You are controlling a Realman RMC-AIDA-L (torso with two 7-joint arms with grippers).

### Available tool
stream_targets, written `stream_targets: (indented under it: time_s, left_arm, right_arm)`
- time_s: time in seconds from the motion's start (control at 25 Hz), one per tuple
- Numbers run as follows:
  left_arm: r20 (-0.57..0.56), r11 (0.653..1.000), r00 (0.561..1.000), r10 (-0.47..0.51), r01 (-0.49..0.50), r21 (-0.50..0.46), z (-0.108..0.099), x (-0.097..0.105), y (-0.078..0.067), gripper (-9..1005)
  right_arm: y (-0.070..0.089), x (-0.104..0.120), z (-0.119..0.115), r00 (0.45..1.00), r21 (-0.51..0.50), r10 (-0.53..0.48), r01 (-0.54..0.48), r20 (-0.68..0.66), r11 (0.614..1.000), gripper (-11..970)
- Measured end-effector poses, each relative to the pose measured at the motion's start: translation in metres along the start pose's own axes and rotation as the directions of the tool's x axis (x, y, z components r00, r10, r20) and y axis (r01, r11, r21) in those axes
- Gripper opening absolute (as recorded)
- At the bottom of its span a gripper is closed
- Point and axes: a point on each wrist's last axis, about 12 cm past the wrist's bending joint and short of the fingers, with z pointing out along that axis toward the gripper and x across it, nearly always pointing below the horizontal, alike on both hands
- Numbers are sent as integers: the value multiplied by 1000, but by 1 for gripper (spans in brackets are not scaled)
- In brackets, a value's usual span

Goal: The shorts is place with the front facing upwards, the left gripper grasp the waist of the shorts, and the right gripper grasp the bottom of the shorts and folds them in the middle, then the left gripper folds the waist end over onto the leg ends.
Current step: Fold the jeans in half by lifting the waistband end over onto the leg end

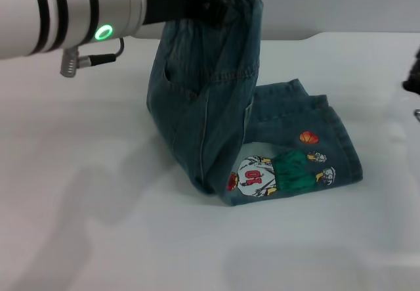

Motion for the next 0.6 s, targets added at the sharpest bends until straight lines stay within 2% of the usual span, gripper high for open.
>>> stream_targets:
  time_s: [0.16, 0.36, 0.52, 0.6]
  left_arm:
    - [15, 1000, 1000, -2, 1, 18, 3, 4, -8, 38]
    - [55, 999, 998, -17, 14, 47, 12, 15, -22, 38]
    - [38, 997, 999, -12, 9, 82, 19, 23, -34, 38]
    - [31, 996, 999, -9, 7, 88, 21, 25, -36, 99]
  right_arm:
    - [-11, 2, -6, 1000, 38, 5, -5, 4, 999, 5]
    - [-11, 3, -8, 1000, 29, -7, 7, -2, 1000, 6]
    - [-11, 4, -9, 1000, 26, -9, 9, -4, 1000, 7]
    - [-11, 4, -9, 1000, 25, -9, 9, -4, 1000, 7]
